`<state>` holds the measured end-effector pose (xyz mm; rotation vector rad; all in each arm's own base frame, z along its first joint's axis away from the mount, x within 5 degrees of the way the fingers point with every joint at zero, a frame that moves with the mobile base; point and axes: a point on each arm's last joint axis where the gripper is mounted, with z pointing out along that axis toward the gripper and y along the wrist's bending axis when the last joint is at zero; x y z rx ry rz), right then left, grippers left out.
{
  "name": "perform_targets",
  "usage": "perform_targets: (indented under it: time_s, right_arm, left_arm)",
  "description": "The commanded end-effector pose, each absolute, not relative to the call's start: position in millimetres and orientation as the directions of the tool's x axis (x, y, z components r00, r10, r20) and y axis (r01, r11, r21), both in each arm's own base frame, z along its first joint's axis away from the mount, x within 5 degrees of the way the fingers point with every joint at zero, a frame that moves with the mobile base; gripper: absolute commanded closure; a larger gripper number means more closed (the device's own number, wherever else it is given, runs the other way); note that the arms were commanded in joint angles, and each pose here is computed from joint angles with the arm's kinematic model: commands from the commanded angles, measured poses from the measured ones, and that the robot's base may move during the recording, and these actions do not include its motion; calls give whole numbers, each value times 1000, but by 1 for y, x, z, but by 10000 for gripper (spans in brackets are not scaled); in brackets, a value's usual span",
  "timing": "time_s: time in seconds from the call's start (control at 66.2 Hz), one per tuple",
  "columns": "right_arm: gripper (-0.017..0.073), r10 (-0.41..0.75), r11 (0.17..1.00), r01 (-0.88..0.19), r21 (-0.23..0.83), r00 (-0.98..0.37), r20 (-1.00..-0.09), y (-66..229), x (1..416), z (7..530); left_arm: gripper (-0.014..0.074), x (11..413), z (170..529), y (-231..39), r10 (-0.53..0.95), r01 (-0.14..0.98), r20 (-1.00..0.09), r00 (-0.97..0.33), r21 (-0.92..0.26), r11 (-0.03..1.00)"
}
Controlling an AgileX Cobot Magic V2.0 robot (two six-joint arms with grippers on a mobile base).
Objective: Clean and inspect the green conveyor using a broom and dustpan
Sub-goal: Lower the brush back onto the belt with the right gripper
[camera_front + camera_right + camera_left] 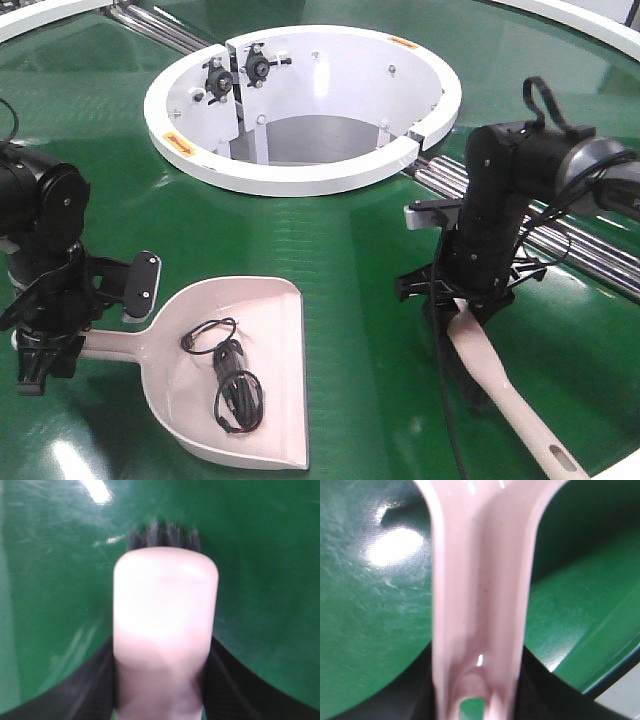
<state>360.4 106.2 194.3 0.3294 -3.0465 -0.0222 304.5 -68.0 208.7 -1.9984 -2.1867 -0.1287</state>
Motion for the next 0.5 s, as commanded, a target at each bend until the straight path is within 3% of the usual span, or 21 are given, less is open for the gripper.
perform_targets:
  time_s: [0.0,0.484]
  right_arm:
    - [564,-222,975,-222,19,-972,78,103,358,212]
    - [564,-213,977,-209,46,-972,96,106,357,207]
  left_arm:
    - [616,302,226,-72,982,995,161,-95,-28,101]
    - [616,302,226,-72,982,995,161,-95,-28,101]
